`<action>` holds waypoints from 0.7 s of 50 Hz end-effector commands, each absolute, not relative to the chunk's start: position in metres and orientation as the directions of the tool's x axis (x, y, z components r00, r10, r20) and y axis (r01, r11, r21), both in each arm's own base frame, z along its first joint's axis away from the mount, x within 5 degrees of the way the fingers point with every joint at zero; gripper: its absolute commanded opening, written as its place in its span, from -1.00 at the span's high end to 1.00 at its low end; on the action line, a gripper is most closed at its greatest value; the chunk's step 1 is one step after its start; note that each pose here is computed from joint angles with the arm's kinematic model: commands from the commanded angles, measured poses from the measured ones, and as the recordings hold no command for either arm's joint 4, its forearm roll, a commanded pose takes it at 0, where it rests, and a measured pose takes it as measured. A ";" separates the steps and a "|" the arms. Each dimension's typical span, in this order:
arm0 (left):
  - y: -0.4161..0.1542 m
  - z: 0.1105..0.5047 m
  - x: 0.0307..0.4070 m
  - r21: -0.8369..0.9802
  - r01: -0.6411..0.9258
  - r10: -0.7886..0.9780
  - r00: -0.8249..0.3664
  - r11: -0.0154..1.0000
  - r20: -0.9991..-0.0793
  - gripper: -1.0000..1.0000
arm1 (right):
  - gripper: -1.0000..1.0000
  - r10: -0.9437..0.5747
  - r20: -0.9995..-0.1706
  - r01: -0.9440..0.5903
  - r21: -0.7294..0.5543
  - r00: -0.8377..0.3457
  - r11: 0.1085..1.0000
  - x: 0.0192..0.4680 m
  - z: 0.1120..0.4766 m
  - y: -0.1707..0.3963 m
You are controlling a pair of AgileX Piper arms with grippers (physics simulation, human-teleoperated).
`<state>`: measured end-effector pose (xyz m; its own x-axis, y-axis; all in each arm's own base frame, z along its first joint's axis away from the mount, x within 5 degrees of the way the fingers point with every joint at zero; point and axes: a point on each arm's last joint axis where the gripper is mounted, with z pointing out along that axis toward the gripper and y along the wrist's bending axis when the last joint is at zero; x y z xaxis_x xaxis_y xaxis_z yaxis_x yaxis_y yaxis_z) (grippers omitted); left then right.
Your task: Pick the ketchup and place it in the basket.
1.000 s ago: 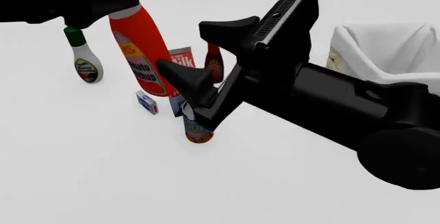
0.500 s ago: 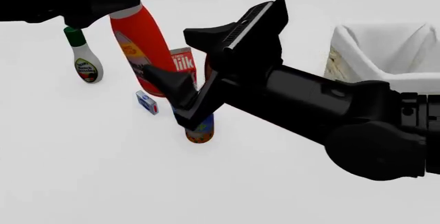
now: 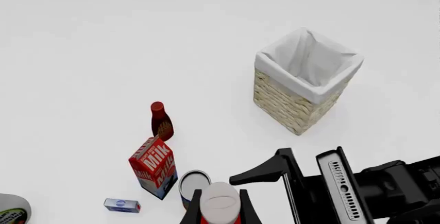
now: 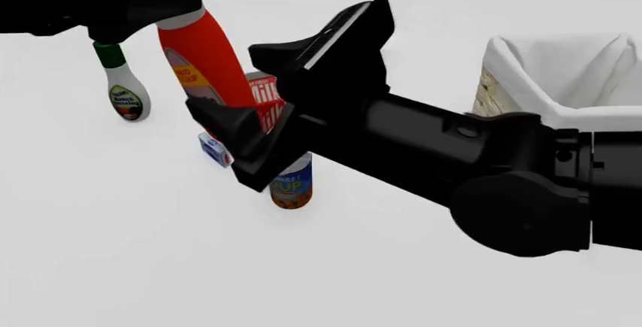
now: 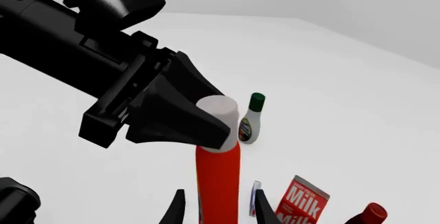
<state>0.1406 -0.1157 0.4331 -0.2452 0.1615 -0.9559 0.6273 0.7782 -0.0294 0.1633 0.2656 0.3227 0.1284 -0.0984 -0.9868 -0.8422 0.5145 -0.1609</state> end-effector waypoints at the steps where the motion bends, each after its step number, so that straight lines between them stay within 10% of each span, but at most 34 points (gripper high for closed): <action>1: -0.115 0.435 0.139 -0.023 0.633 0.163 -0.234 0.774 -0.958 1.00 | -1.00 -0.101 -0.987 -0.848 -0.156 0.121 0.506 0.164 0.322 0.272; 28: -0.113 0.442 0.132 -0.034 0.644 0.153 -0.232 0.764 -0.961 1.00 | -1.00 -0.120 -0.987 -0.838 -0.156 0.109 0.524 0.178 0.314 0.281; 29: -0.113 0.442 0.132 -0.035 0.644 0.152 -0.232 0.764 -0.961 1.00 | 1.00 -0.117 -0.987 -0.837 -0.155 0.109 0.525 0.178 0.314 0.280; 35: -0.113 0.442 0.131 -0.039 0.645 0.148 -0.233 0.763 -0.961 1.00 | 1.00 -0.116 -0.987 -0.834 -0.155 0.110 0.530 0.179 0.314 0.279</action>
